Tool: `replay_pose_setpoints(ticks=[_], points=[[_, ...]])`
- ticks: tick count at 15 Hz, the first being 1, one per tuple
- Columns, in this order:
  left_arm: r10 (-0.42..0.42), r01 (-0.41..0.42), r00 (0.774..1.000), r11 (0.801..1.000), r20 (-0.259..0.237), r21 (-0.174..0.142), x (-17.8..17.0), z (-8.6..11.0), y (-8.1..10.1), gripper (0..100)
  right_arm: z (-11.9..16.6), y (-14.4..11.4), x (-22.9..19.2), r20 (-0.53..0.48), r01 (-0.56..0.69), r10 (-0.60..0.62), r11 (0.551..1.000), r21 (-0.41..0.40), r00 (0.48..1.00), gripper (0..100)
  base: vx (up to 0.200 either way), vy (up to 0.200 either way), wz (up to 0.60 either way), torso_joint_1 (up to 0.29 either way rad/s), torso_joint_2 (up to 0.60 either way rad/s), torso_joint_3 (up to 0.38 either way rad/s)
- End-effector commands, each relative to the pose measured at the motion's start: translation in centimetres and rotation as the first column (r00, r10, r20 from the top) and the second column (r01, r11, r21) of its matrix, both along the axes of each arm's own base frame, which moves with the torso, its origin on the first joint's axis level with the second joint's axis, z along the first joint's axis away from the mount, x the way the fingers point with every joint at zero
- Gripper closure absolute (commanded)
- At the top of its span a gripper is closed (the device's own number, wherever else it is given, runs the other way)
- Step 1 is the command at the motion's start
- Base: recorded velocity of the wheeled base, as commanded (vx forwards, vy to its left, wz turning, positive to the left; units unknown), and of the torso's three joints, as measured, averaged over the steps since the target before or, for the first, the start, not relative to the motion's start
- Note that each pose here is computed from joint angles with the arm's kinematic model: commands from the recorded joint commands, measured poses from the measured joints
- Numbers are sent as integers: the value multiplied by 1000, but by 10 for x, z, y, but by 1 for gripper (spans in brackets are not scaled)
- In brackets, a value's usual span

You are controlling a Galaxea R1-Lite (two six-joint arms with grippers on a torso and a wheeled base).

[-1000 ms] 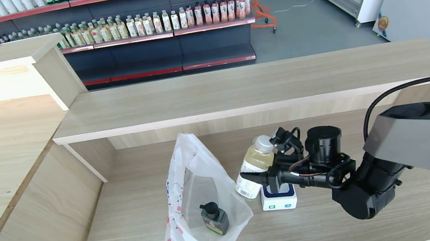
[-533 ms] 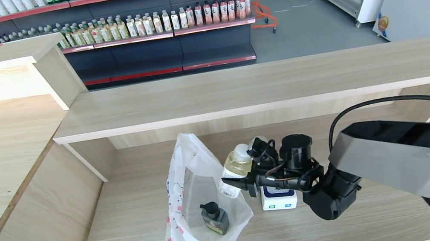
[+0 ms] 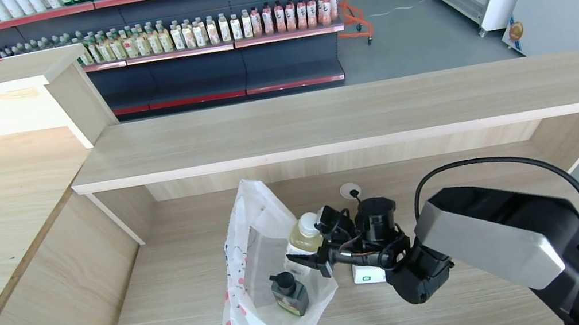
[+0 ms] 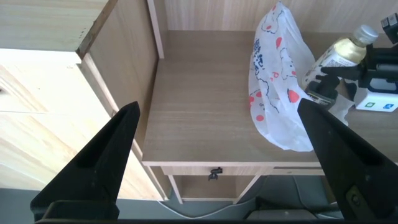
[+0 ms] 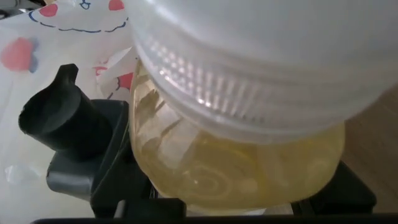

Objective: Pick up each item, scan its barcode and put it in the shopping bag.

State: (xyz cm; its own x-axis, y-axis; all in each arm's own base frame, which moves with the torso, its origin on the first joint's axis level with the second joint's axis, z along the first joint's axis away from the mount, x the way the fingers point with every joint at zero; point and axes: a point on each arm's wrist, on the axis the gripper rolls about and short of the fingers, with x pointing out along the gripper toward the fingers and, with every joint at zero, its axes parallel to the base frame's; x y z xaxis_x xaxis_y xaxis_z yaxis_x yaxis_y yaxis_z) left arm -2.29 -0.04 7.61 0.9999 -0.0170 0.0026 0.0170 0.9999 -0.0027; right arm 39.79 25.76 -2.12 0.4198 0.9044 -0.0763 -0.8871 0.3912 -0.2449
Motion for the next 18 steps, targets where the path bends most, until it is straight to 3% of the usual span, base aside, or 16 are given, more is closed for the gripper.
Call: replay_pose_setpoints(ticks=[1, 5, 6, 11, 15, 18], points=[[0, 0, 1000, 1000, 1, 0, 0, 0, 0, 0, -3, 4, 3, 9, -4, 4, 1000, 2, 1000, 100, 0, 0, 0, 0, 0, 0], [0, 0, 1000, 1000, 1, 0, 0, 0, 0, 0, -9, 6, 3, 17, -9, 9, 1000, -12, 1000, 100, 0, 0, 0, 0, 0, 0], [0, 0, 1000, 1000, 1, 0, 0, 0, 0, 0, -10, 6, 3, 15, -9, 9, 1000, -13, 1000, 0, 0, 0, 0, 0, 0, 0], [0, 0, 1000, 1000, 1, 0, 0, 0, 0, 0, 1, 6, 4, 13, -6, 6, 1000, 1, 1000, 0, 0, 0, 0, 0, 0, 0], [0, 0, 1000, 1000, 1, 0, 0, 0, 0, 0, 50, -6, 0, -127, 29, -14, 993, 114, 992, 0, 0, 0, 0, 0, 0, 0], [0, 0, 1000, 1000, 1, 0, 0, 0, 0, 0, 76, -31, -25, -266, 71, -34, 989, 131, 963, 0, 0, 0, 0, 0, 0, 0]])
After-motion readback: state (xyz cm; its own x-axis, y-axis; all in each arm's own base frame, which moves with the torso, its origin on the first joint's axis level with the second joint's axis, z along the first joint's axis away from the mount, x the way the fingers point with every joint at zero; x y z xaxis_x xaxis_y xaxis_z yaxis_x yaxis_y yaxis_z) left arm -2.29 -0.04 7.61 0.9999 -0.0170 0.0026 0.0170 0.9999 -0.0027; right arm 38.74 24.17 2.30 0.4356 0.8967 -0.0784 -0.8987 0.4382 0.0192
